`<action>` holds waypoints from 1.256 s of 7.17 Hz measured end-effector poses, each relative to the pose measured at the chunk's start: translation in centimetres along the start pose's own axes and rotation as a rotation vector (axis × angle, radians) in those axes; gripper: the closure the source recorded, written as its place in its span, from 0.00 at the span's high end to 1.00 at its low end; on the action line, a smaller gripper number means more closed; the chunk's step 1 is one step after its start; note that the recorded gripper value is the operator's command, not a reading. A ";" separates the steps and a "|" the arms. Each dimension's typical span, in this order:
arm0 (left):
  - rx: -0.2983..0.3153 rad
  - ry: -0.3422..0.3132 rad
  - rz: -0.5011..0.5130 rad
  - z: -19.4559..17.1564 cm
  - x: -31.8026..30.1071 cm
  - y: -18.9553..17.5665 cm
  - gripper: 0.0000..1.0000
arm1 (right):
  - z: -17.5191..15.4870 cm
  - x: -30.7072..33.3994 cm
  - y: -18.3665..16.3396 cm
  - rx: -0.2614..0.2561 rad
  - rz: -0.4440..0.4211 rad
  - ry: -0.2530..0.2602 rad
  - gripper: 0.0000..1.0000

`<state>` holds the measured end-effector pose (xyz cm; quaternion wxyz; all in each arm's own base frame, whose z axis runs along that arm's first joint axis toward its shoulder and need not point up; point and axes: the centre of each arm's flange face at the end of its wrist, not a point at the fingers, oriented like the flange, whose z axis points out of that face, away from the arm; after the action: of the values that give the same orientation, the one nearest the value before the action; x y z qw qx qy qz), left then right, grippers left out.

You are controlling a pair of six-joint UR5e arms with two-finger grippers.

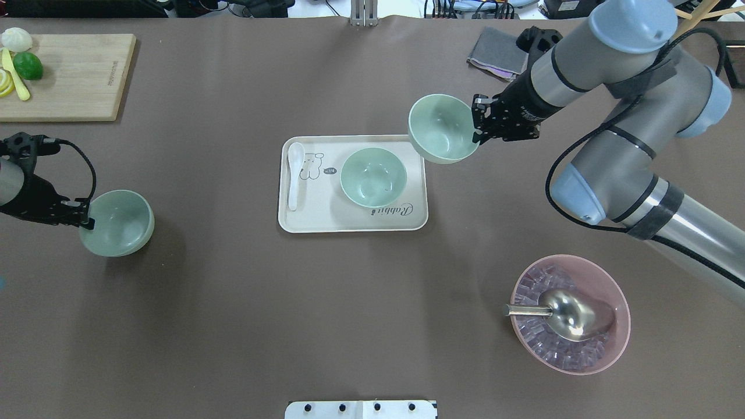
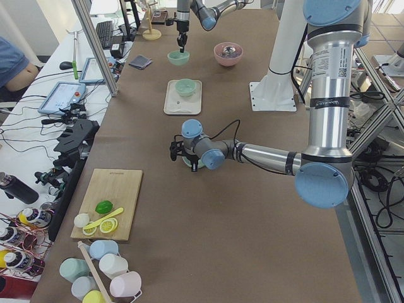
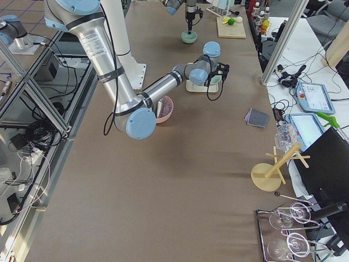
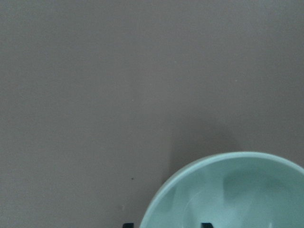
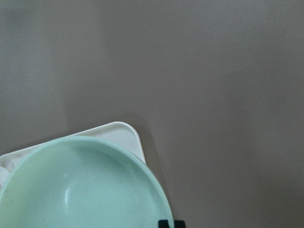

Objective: Stack green bowls together

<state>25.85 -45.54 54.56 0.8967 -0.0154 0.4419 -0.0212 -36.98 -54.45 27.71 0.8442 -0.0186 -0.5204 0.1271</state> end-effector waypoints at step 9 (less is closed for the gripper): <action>0.007 0.180 -0.102 -7.8 22.7 -7.4 0.00 | 8.2 -8.7 7.3 0.047 0.015 0.014 0.99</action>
<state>33.30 -54.15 32.20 0.8511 -0.0330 0.5194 -0.0695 -49.38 -50.25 22.62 0.8470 -0.0037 -0.5113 0.1454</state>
